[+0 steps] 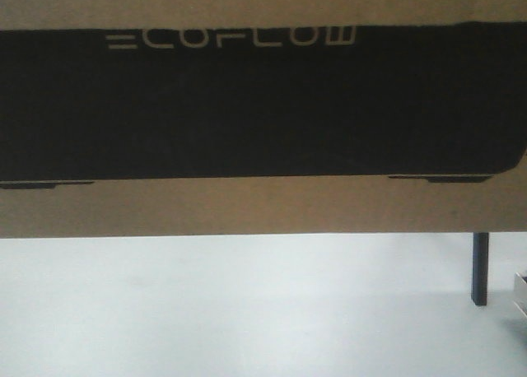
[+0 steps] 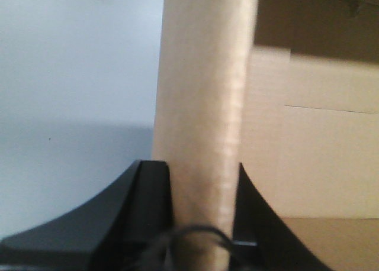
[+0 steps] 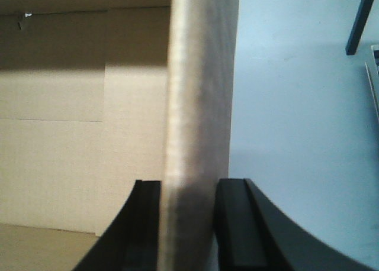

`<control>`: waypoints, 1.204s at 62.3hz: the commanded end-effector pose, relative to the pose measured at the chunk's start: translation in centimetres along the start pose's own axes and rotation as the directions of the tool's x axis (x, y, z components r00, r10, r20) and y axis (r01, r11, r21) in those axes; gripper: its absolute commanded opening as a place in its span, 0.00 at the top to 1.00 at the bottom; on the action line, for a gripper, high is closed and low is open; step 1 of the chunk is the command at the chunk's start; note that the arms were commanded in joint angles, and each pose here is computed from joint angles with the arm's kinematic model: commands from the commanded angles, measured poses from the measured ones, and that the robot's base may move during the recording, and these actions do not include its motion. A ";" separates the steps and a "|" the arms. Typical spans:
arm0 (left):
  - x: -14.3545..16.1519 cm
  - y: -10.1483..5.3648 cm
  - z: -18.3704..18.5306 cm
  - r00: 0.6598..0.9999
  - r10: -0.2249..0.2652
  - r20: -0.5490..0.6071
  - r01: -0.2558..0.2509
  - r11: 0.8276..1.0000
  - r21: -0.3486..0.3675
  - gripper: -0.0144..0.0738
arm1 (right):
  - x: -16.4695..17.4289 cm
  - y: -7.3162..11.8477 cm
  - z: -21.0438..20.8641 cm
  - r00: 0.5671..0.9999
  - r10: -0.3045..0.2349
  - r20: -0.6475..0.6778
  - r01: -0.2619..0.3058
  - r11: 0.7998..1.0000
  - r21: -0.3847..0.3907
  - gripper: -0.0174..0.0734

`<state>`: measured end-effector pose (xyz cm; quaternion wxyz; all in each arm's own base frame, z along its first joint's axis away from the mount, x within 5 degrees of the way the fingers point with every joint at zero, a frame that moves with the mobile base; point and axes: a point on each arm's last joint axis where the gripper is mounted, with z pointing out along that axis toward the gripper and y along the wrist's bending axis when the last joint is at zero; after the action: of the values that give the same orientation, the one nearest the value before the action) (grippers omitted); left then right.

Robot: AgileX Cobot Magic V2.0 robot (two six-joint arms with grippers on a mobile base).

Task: Grab box from left shelf to table start
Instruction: 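Hold the box with both grippers while driving across the floor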

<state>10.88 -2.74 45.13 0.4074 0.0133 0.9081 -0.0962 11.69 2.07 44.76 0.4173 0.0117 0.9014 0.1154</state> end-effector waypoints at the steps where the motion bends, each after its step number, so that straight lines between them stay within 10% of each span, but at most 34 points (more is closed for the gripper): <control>1: -1.2 -0.4 -1.6 0.987 -0.032 0.156 0.025 0.998 0.050 0.86 | -1.3 -0.2 -0.9 0.990 -0.035 0.140 0.029 0.999 0.044 0.75; 75: -1.2 -0.4 -1.6 0.987 -0.032 0.156 0.025 0.998 0.050 0.86 | -1.3 -0.2 -0.9 0.990 -0.035 0.140 0.029 0.999 0.044 0.75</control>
<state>10.88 -2.74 45.13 0.4074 0.0133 0.9081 -0.0962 11.69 2.07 44.76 0.4173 0.0117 0.9014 0.1154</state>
